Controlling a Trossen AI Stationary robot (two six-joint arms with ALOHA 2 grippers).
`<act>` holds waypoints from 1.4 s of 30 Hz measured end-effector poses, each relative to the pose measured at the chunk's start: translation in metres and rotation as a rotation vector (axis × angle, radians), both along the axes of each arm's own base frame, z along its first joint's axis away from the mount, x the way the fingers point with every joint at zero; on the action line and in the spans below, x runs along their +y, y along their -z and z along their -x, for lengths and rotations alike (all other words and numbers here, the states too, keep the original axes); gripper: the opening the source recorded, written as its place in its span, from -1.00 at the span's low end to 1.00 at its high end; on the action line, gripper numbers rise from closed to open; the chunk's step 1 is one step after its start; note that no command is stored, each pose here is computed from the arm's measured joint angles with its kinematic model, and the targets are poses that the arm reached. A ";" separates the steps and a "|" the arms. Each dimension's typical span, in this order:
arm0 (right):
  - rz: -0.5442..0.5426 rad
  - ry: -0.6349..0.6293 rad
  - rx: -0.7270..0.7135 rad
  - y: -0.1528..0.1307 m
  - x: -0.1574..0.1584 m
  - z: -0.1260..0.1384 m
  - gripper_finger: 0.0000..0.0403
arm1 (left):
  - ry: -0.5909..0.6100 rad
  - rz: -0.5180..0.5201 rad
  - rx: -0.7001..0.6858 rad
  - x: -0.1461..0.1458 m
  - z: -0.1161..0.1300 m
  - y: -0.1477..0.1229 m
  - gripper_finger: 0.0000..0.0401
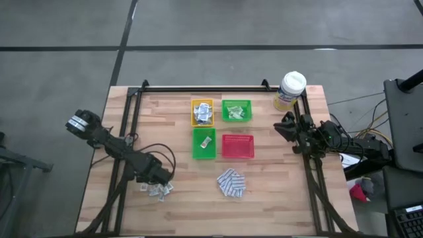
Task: Pick & Place First Aid Supplies
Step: Put the orange ointment pack into the bottom green bin
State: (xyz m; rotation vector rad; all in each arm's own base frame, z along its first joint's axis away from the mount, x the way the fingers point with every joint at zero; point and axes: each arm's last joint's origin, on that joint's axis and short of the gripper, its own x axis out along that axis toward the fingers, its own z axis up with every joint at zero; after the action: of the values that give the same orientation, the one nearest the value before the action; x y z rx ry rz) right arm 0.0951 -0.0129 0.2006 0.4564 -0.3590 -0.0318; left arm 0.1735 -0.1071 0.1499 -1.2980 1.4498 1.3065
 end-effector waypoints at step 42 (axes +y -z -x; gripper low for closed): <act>0.016 0.008 0.006 0.000 0.000 0.000 -0.58 | -0.084 -0.030 0.044 0.010 0.003 0.016 -0.58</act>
State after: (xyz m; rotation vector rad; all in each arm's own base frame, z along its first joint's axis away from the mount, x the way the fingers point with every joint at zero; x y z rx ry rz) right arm 0.0952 -0.0130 0.2002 0.4387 -0.3546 -0.0379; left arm 0.1706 -0.0972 0.1343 -1.3303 1.4133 1.4147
